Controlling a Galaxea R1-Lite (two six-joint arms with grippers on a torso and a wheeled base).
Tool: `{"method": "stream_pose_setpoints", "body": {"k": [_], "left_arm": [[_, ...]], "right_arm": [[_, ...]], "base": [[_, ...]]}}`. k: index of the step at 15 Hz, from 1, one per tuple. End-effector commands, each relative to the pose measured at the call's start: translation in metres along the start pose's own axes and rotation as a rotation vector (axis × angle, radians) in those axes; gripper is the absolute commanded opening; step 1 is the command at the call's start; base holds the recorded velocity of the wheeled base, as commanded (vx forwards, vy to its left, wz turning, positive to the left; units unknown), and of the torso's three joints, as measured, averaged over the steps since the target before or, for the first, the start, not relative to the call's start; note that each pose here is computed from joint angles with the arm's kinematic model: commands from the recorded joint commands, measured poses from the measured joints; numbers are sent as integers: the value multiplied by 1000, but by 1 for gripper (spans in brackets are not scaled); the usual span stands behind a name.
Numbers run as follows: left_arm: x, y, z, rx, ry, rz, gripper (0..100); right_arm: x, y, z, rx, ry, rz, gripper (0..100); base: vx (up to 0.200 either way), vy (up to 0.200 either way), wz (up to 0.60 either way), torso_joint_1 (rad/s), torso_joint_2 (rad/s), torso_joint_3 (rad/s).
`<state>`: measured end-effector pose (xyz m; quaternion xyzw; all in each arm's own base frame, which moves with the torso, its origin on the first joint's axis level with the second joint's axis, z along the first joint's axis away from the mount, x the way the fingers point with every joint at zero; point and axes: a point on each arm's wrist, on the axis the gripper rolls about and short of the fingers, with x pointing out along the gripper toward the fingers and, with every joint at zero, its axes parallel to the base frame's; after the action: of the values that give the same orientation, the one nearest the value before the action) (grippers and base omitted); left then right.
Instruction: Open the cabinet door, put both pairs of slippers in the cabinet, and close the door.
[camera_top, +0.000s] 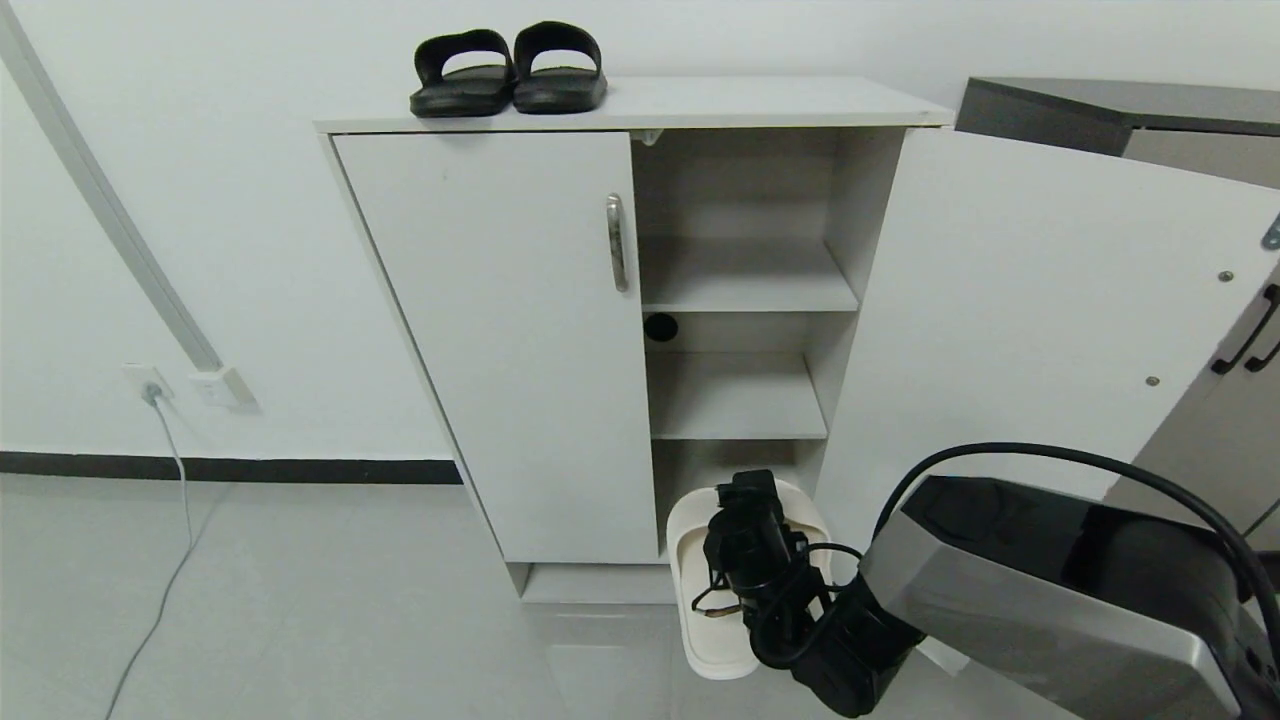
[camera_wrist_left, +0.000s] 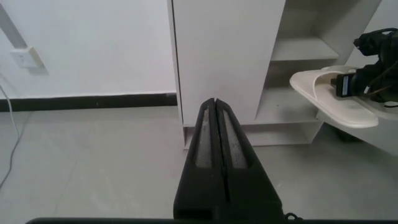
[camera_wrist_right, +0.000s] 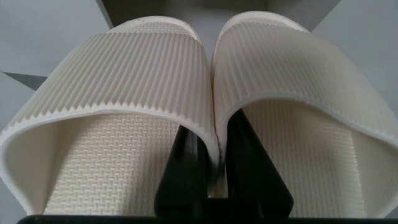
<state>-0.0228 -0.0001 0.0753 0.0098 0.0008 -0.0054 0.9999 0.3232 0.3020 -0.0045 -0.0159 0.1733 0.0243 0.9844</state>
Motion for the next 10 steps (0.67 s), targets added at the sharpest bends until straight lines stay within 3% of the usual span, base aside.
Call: {"method": "stream_pose_setpoints", "body": {"k": [1,4,7,10], "left_arm": [[0,0,0,0,1,0,0],[0,0,0,0,1,2,0],[0,0,0,0,1,2,0],[0,0,0,0,1,2,0]], "right_arm": [[3,1,-5,-5,4,-5,0],[8,3,-10,-14,-72,-22,0],[16,-1,-5,-24,-233,-29,0],[16,-1,-2,-20,-262,-30,0]], "base": [[0,0,0,2,-2,-193],[0,0,0,6,7,-107],[0,0,0,0,0,0],[0,0,0,0,0,0]]}}
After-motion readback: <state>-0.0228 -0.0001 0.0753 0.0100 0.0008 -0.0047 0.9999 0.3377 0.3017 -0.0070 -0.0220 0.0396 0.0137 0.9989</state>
